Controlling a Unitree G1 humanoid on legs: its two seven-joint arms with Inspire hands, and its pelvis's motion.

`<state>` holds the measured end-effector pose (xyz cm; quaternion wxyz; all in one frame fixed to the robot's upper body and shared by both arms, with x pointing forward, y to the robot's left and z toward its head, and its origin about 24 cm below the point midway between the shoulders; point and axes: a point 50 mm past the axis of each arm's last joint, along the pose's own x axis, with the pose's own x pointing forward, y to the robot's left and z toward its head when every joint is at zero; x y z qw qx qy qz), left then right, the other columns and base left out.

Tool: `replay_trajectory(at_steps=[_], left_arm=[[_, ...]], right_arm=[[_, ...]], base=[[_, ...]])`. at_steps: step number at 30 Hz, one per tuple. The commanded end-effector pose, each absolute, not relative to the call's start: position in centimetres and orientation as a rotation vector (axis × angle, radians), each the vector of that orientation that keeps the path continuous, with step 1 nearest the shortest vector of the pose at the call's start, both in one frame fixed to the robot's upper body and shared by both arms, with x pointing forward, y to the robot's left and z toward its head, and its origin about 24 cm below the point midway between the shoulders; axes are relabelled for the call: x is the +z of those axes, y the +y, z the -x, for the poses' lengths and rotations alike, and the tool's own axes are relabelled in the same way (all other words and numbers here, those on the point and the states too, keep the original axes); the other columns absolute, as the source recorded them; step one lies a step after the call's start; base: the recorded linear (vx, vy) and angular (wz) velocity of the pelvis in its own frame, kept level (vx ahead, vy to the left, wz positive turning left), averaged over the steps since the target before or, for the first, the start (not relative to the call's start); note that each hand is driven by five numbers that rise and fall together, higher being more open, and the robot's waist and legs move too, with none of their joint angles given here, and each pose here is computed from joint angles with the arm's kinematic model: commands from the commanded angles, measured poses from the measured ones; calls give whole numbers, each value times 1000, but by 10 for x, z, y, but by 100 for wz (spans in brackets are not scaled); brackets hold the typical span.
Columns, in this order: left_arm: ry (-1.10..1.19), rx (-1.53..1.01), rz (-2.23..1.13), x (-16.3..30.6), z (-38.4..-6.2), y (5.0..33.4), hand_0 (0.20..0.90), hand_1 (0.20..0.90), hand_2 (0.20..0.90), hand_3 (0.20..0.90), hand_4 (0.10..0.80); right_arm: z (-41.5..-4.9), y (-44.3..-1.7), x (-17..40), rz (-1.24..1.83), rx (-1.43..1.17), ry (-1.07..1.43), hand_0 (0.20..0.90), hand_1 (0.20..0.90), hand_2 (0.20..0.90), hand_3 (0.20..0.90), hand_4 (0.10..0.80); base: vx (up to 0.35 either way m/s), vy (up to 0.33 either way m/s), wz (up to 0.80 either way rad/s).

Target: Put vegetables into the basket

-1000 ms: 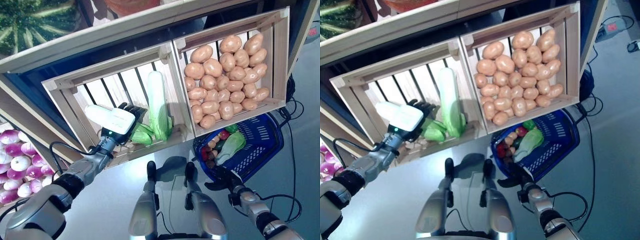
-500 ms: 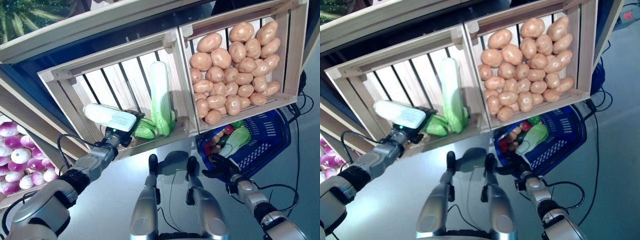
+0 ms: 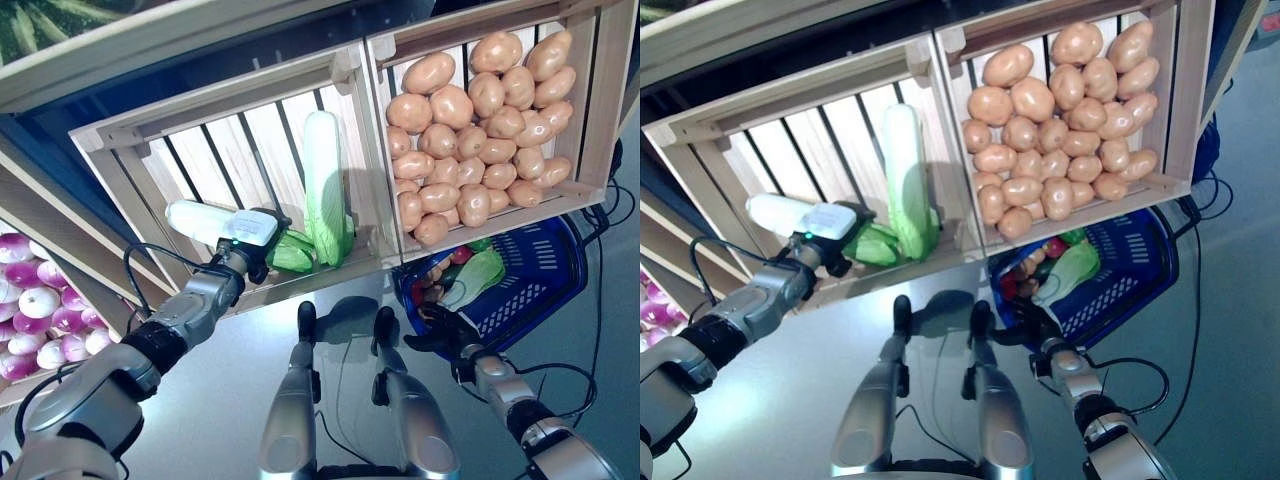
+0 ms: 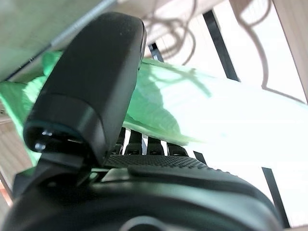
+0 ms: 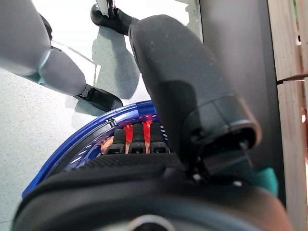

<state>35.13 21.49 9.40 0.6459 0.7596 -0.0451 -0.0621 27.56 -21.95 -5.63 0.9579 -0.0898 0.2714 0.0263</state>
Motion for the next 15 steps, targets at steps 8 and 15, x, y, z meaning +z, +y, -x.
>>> replay_trajectory(at_steps=[8,15], left_arm=[[-458,370,-1657,110,-364,234,900,900,900,900,800],[-522,478,-1605,111,-365,230,900,900,900,900,800]], right_arm=[[-293,-202,-39,169,57,448,900,900,900,900,800],[-302,-180,-28,159,90,400,900,900,900,900,800]], base=[[-25,-36,-2],[-16,-18,-4]])
